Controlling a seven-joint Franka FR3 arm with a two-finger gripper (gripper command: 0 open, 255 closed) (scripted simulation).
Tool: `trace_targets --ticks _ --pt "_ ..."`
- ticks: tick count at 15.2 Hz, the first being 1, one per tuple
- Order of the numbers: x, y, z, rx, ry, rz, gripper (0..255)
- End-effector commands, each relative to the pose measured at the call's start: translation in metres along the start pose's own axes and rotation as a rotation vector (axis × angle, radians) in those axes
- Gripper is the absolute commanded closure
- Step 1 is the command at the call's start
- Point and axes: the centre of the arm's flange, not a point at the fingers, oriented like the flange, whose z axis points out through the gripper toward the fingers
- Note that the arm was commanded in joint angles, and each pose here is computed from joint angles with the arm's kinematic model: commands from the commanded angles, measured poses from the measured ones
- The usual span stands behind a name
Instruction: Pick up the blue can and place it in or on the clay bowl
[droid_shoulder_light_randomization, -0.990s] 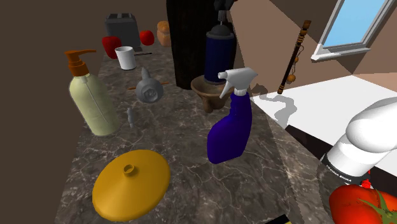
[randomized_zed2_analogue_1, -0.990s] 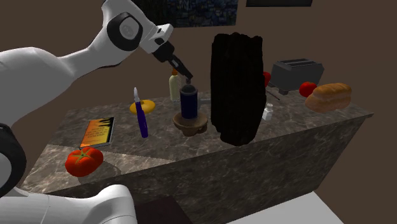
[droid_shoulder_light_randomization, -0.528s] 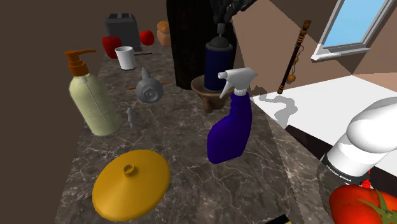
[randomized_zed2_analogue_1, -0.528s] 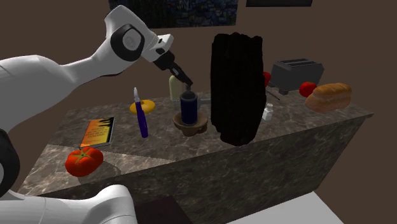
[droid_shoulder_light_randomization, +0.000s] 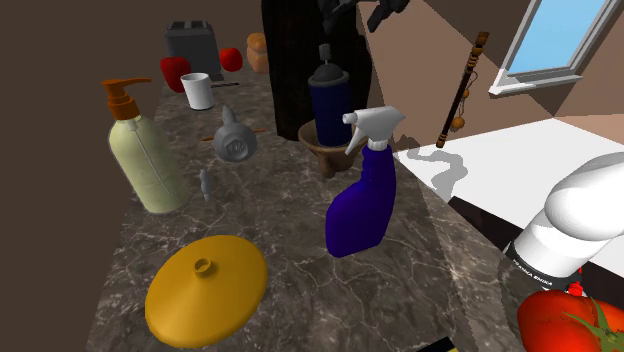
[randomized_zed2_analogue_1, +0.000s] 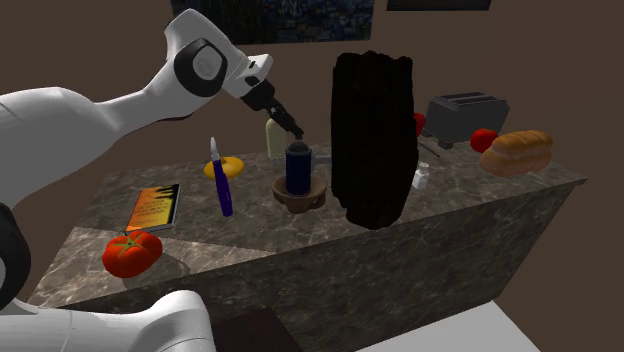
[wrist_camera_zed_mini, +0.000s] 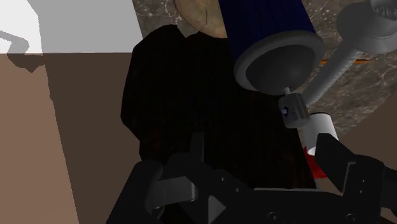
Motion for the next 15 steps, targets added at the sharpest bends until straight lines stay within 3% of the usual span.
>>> trace_targets --ticks 1,3,7,15 --pt "0.000 0.000 0.000 0.000 0.000 0.000 0" --pt "0.000 0.000 0.000 0.000 0.000 0.000 0" --pt "0.000 0.000 -0.050 0.000 0.000 0.000 0" --pt "0.000 0.000 -0.050 0.000 0.000 0.000 0"
